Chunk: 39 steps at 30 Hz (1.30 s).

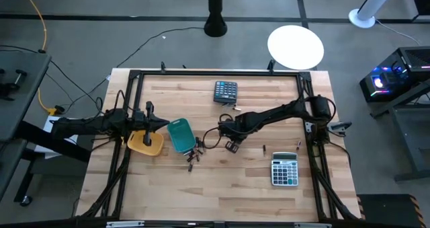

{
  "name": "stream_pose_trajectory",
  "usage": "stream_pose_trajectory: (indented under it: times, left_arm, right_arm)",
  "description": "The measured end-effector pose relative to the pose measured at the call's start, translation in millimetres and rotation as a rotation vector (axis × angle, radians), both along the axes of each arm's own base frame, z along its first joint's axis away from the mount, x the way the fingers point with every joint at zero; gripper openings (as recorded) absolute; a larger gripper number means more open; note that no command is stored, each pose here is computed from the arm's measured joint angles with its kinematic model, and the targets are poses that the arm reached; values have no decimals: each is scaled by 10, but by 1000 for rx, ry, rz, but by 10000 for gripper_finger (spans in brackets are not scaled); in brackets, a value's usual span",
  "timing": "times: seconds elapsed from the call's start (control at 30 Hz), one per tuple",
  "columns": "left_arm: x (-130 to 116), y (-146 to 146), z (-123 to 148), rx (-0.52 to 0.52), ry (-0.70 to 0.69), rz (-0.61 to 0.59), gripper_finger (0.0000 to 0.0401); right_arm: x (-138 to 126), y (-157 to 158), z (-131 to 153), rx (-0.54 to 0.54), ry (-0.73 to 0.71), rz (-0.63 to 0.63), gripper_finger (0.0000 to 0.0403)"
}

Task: Sort batteries
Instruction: Put the silver battery into the green bin, then move the green bin to the middle right of the table

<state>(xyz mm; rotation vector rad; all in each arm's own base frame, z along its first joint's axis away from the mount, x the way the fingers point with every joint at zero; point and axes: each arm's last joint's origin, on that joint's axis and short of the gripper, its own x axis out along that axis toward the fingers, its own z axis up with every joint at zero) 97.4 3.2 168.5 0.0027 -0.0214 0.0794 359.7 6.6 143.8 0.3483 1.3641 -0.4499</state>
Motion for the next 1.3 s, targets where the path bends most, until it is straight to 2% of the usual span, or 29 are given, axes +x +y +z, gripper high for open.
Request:
stream_pose_trajectory:
  times: [0.07,0.17,0.23,0.43,0.63,0.93,1.1,1.3]
  left_arm:
    - [0,0,0,0,0,1,0]
    - [0,0,0,0,0,0,0]
    - [0,0,0,0,0,0,0]
    - [0,0,0,0,0,0,0]
    - [1,0,-2,0,3,-1,0]
    - [1,0,-2,0,3,0,0]
    - [1,0,-2,0,2,1,0]
    - [1,0,-1,0,2,0,0]
  right_arm:
    - [-5,-6,127,-21,-12,-5,35]
    - [113,-15,459,-47,-170,-7,41]
    - [192,-12,572,-49,-243,18,32]
    - [568,28,810,64,-637,102,23]
    - [786,3,702,132,-804,102,61]
    - [1002,-65,542,213,-969,88,69]
    - [1067,-61,344,225,-966,80,70]
    - [1096,-63,307,227,-988,60,96]
